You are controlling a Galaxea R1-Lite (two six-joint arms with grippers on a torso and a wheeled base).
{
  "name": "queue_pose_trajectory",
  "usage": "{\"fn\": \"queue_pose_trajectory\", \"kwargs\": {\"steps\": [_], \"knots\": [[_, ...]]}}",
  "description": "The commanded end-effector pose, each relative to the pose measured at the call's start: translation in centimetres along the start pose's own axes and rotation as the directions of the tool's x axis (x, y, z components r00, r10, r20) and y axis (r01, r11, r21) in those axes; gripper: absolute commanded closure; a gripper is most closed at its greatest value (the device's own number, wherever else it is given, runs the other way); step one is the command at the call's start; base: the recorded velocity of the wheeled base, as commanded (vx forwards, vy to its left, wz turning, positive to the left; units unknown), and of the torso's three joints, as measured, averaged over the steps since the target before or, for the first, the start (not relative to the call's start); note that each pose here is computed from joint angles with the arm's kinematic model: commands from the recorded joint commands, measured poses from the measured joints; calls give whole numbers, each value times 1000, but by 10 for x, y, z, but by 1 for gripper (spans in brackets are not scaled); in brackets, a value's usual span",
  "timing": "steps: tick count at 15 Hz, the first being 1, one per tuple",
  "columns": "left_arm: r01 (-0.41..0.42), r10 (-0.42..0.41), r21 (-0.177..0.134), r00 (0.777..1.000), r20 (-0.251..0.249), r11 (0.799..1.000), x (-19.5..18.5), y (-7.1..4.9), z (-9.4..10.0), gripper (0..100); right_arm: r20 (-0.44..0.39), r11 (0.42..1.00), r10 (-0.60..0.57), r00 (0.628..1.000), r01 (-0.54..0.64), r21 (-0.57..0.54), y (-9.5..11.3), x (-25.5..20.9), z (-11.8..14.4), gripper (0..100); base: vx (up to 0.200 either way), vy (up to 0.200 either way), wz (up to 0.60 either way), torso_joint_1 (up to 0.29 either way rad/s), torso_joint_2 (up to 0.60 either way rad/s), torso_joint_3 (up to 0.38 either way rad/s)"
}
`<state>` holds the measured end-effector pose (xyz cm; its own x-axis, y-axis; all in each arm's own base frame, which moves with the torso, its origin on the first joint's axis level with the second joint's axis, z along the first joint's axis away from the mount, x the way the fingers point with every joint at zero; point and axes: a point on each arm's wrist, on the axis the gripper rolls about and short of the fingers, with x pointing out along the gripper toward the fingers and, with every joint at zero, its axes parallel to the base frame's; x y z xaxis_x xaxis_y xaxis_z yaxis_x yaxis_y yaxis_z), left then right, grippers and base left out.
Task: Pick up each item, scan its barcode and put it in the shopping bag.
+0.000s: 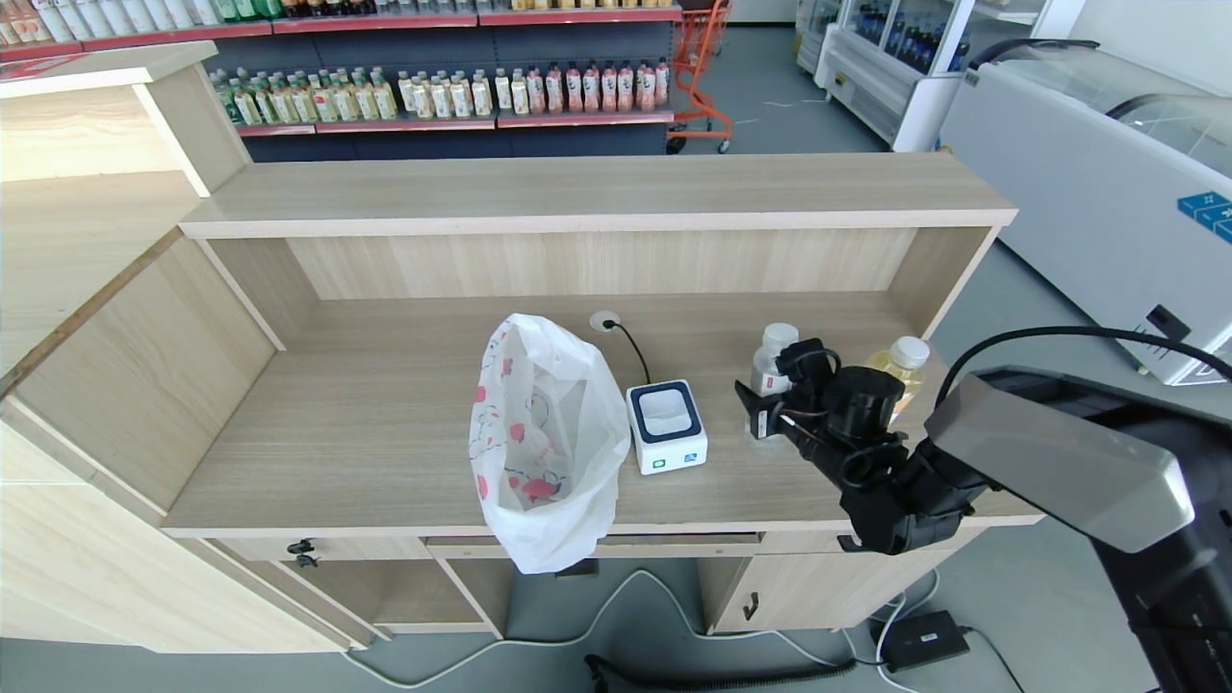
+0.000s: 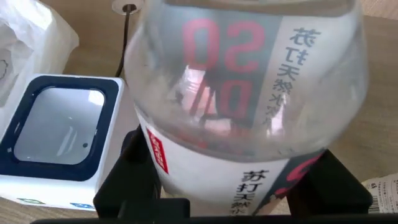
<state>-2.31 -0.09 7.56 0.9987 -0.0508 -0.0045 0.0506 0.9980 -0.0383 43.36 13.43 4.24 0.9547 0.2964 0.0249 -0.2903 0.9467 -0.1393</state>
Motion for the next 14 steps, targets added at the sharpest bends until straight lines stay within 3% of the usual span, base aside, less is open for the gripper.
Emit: {"fn": "queue_pose_trajectory", "kwargs": {"steps": [1, 2, 3, 6, 8, 9, 10, 14], "knots": [[0, 0, 0, 1000, 0, 1000, 0, 0, 0, 0, 88, 997, 9, 996, -16, 77, -11, -18, 52, 100, 0, 0, 0, 0, 0, 0], [0, 0, 0, 1000, 0, 1000, 0, 0, 0, 0, 109, 994, 12, 994, -24, 107, -15, -26, 69, 100, 0, 0, 0, 0, 0, 0], [0, 0, 0, 1000, 0, 1000, 0, 0, 0, 0, 123, 982, 45, 991, -66, 177, -24, -50, 102, 100, 0, 0, 0, 0, 0, 0], [0, 0, 0, 1000, 0, 1000, 0, 0, 0, 0, 181, 875, 302, 936, -347, 338, -30, -126, 176, 100, 0, 0, 0, 0, 0, 0], [1, -1, 0, 1000, 0, 1000, 0, 0, 0, 0, 218, 766, 461, 860, -509, 392, -29, -173, 213, 100, 0, 0, 0, 0, 0, 0], [0, 0, 0, 1000, 0, 1000, 0, 0, 0, 0, 238, 684, 551, 800, -596, 420, -29, -198, 233, 100, 0, 0, 0, 0, 0, 0], [0, 0, 0, 1000, 0, 1000, 0, 0, 0, 0, 248, 652, 585, 773, -629, 424, -28, -207, 241, 100, 0, 0, 0, 0, 0, 0], [1, -1, 0, 1000, 0, 1000, 0, 0, 0, 0, 300, 429, 756, 581, -787, 443, -12, -238, 264, 100, 0, 0, 0, 0, 0, 0]]}}
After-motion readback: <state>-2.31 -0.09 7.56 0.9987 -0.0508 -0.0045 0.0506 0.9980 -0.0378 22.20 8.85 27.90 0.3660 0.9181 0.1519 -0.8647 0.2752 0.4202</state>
